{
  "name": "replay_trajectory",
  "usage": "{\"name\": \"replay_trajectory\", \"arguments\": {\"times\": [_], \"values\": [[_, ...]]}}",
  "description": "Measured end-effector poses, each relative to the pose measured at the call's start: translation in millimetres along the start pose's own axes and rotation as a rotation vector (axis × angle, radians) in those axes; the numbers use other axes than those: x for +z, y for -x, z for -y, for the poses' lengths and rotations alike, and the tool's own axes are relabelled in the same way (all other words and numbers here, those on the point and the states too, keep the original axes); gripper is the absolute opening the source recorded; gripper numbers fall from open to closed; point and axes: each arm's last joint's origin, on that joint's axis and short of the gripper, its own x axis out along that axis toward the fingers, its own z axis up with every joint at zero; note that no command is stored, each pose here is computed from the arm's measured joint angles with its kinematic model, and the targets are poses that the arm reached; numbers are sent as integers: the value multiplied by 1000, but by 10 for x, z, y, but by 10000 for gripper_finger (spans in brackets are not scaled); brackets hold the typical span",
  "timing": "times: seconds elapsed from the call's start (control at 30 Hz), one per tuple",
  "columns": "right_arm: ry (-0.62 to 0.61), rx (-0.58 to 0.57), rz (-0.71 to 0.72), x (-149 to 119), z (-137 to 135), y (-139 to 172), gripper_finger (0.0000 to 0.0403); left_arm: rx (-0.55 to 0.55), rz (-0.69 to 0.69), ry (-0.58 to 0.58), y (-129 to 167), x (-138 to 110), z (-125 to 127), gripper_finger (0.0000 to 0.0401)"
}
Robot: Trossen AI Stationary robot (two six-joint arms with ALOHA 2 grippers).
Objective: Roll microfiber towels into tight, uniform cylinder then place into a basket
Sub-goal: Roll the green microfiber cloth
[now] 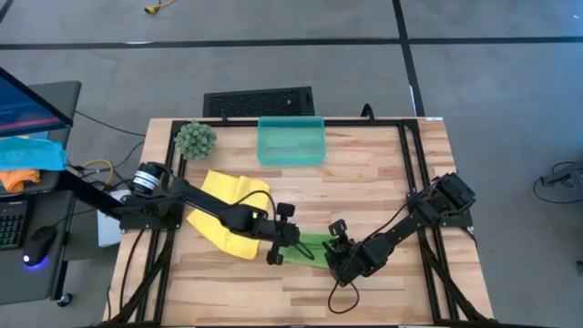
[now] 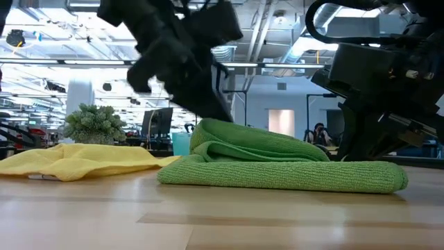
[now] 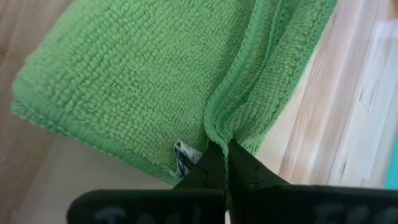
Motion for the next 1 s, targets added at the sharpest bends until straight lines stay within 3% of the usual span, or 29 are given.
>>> {"name": "replay_trajectory", "arguments": {"times": [0.1, 0.4, 0.67, 0.87, 1.0], "values": [[1, 2, -1, -1, -1, -1, 7, -15, -30, -13, -94, -59, 37, 6], [2, 3, -5, -4, -2, -2, 9, -26, 13, -79, -4, 5, 214, 6], [-3, 5, -6, -7, -3, -4, 10, 127, 13, -132, 95, 39, 202, 6], [-21, 5, -16, -14, 6, -8, 8, 64, 51, -86, 168, 88, 197, 6], [-27, 7, -21, -16, 25, -19, 9, 54, 0, -57, 37, -37, 241, 6]]}}
